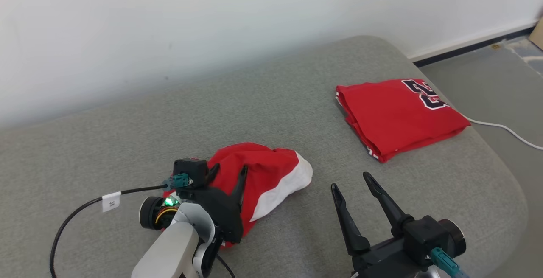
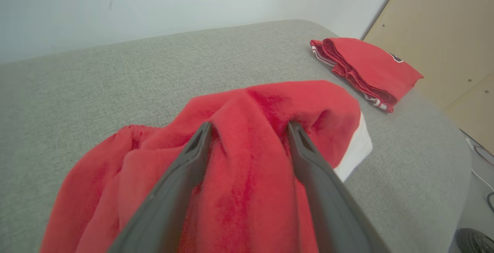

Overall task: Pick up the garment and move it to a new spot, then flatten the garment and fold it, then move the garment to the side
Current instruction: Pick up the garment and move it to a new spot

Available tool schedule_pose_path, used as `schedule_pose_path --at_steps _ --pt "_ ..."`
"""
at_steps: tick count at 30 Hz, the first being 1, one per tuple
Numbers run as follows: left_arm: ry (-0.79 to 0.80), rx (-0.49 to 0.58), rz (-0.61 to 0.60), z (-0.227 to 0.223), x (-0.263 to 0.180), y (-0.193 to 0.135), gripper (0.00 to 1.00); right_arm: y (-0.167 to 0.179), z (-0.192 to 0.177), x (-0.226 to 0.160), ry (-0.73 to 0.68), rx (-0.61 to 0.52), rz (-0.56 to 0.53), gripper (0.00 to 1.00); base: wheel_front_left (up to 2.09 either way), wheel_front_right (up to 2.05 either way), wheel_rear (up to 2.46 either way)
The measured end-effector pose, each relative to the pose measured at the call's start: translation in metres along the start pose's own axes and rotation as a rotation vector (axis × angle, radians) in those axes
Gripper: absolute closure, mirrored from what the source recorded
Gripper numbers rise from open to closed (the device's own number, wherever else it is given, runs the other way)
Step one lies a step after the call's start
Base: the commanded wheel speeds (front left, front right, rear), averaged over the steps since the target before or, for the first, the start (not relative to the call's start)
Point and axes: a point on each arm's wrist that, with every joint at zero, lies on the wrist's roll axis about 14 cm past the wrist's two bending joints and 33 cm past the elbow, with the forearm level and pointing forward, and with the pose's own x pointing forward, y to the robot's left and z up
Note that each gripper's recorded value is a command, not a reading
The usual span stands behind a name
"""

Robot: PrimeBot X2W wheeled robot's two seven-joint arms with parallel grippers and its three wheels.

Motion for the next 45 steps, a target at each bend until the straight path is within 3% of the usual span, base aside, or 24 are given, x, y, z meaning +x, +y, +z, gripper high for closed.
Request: schedule_pose_path --at_steps 5,9,14,20,31,45 --pt "-0.174 -0.037 0.044 0.034 -0.013 0.01 0.0 0.004 0.0 0.002 -0.001 0.001 0.016 0.0 0.0 0.0 0.0" --pt "-0.282 -0.085 0.14 0.042 -0.04 0.036 0.0 0.005 -0.002 0.003 0.004 0.004 0.022 0.0 0.0 0.0 0.0" --pt "-0.402 -0.122 0.289 0.047 -0.093 0.076 0.0 0.002 -0.006 0.006 0.004 0.022 0.017 0.0 0.0 0.0 0.0" --pt "-0.55 -0.068 0.469 0.056 -0.178 0.111 0.0 -0.012 -0.013 0.009 0.007 0.025 -0.016 0.0 0.0 0.0 0.0" --pt "-0.518 0.03 0.689 0.011 -0.276 0.137 0.0 -0.004 -0.029 0.017 0.004 0.057 0.01 0.0 0.0 0.0 0.0" --pt "-0.395 -0.001 0.735 -0.038 -0.293 0.142 0.0 0.003 -0.05 0.013 0.081 0.011 0.04 0.0 0.0 0.0 0.0"
